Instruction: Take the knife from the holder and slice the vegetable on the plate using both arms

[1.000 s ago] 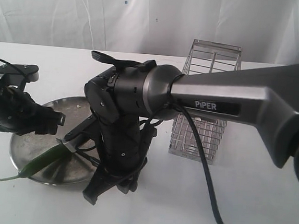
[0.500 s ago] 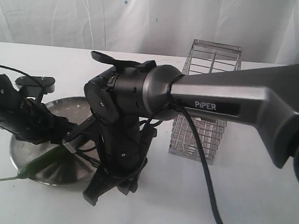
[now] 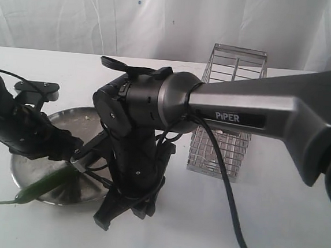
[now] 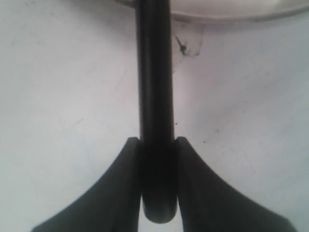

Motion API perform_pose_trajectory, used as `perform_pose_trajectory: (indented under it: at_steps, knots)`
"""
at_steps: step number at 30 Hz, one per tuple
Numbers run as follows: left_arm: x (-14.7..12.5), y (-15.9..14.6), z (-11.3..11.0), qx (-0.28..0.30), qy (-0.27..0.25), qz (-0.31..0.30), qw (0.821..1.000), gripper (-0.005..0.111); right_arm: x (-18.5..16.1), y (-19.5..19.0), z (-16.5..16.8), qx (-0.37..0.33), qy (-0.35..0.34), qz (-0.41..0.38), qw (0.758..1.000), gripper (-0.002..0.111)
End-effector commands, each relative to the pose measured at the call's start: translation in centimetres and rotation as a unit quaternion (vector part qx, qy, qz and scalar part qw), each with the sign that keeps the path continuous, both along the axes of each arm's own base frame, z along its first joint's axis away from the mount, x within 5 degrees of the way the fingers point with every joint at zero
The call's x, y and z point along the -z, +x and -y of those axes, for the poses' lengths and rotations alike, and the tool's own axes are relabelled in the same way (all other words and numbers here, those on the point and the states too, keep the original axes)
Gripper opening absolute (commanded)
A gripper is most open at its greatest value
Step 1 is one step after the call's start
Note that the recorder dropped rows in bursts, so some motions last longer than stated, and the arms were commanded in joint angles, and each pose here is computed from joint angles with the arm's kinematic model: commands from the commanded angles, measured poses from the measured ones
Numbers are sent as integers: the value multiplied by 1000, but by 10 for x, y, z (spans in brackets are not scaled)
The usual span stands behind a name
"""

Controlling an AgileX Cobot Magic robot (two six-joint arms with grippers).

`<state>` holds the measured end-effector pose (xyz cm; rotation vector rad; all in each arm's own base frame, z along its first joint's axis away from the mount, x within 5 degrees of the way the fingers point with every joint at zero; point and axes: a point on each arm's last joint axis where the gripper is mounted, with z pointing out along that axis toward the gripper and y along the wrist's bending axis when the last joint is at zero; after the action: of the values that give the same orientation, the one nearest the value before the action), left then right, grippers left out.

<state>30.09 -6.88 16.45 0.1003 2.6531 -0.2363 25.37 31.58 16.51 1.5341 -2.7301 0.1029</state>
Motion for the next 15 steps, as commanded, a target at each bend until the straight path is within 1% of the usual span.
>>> perform_pose_trajectory:
  at_steps: [1,9,13,15]
  knots:
    - [-19,-14,-3,28,15,-10,999,64,0,0,2,1,-8,3,1000,0]
    - [-30,-29,-5,51,25,-49,997,64,0,1,3,5,-12,10,1000,0]
    - [-32,-31,-5,53,26,-49,997,64,-1,8,7,10,-37,48,998,0]
    - [-34,-31,-5,52,25,-43,997,64,-3,9,7,17,-32,55,998,0]
